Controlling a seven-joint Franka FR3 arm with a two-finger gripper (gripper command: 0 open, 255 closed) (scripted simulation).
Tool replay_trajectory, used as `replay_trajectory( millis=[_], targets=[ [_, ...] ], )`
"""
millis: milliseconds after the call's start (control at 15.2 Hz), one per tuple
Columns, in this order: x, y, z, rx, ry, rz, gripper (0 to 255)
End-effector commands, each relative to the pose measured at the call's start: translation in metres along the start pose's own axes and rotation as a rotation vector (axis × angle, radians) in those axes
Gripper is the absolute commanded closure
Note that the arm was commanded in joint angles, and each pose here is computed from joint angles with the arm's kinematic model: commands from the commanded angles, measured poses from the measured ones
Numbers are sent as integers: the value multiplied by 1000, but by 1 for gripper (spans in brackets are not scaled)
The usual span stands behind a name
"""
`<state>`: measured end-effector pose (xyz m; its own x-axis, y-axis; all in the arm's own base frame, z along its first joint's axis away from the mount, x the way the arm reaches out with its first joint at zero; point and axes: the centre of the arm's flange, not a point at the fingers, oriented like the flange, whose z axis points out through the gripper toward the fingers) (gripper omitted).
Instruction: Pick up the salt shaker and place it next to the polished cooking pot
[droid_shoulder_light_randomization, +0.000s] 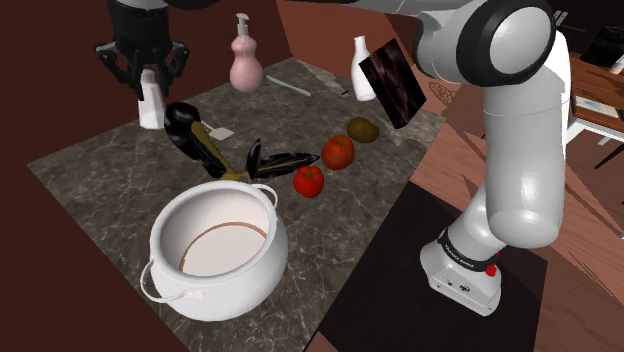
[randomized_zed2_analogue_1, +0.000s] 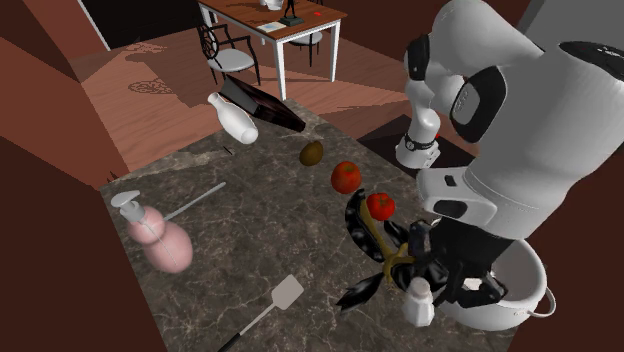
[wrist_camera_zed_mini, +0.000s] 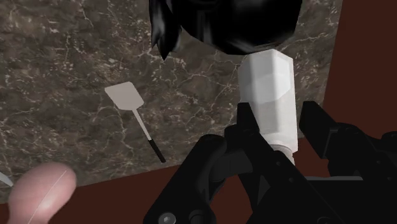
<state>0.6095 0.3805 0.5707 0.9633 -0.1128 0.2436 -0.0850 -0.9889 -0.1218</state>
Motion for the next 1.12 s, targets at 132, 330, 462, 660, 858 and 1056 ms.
replay_trajectory(
  millis=[132, 330, 462, 660, 858, 1056],
  targets=[
    [25, 8, 17, -4, -2, 1, 255],
    [21, 10, 32, -4, -2, 1, 255],
    [19, 12, 43, -4, -2, 1, 255],
    [15, 14, 58, -4, -2, 1, 255],
    [11, 15, 73, -4, -2, 1, 255],
    [7, 17, 88, -4, -2, 1, 255]
  ],
)
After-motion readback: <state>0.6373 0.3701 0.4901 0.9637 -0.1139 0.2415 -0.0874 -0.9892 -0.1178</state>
